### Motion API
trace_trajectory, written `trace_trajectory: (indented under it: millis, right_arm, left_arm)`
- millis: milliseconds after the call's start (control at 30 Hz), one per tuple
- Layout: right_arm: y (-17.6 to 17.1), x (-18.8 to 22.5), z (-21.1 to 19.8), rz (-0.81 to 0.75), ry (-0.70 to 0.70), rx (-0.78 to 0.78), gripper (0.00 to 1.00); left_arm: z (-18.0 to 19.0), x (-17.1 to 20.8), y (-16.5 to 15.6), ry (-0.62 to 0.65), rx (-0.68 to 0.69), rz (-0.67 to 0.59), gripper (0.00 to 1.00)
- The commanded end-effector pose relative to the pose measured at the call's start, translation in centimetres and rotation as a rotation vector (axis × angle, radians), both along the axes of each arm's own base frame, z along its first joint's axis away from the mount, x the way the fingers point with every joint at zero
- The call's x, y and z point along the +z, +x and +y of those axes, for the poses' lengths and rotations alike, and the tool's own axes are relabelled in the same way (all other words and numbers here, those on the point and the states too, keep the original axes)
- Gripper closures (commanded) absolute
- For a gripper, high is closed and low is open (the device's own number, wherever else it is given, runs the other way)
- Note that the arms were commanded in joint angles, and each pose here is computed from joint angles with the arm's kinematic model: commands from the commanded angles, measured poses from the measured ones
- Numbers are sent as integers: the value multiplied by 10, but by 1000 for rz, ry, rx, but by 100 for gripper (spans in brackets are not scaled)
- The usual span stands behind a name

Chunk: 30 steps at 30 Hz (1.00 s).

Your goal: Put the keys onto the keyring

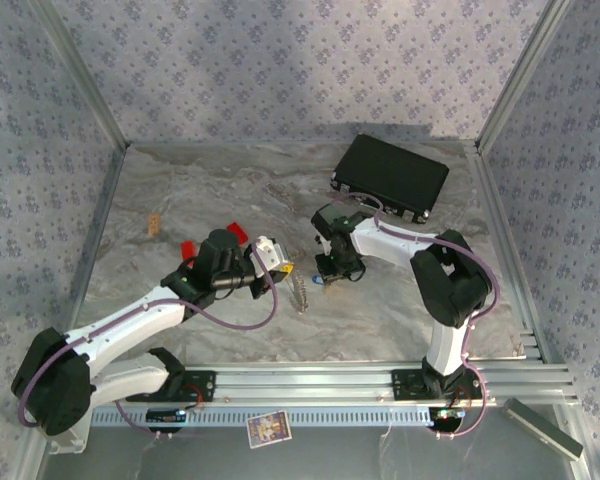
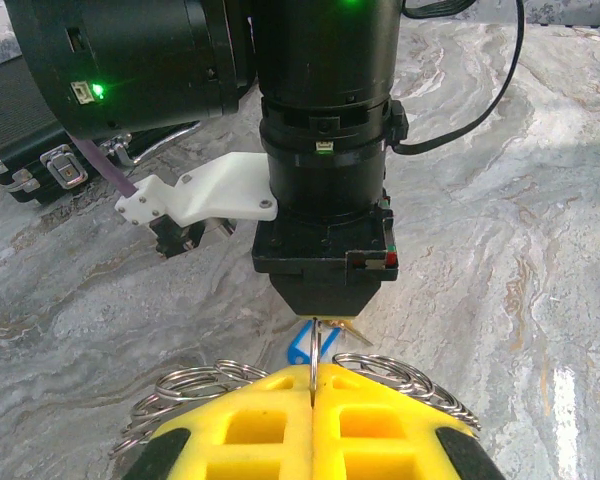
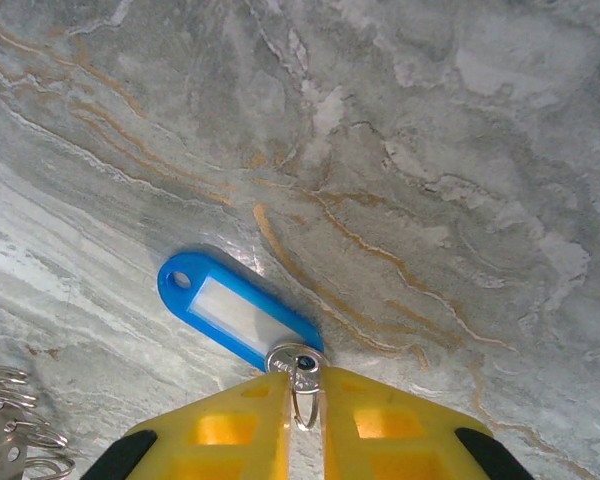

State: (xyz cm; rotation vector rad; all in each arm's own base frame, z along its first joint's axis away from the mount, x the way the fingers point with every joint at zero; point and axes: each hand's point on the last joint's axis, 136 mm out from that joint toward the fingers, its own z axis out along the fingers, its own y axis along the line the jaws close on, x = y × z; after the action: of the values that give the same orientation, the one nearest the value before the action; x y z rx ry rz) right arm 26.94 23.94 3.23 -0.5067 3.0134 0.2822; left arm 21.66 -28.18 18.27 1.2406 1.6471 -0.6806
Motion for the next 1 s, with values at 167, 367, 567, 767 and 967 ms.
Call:
trace_trajectory:
  millis: [167, 367, 567, 767, 967]
  right_arm:
    - [-3, -4, 0, 22, -38, 23, 82]
    - [-3, -4, -1, 16, -51, 26, 85]
    - [-2, -3, -3, 14, -59, 25, 90]
    - [-2, -4, -5, 10, -73, 28, 94]
    - [-1, -3, -5, 1, -79, 27, 100]
  left_arm:
    - [-6, 20, -1, -33, -27, -45, 100]
    - [-6, 20, -1, -33, -27, -45, 100]
    - [-6, 20, -1, -34, -29, -44, 100]
    - [-6, 20, -1, -33, -28, -44, 100]
    - [-6, 19, -1, -32, -30, -44, 100]
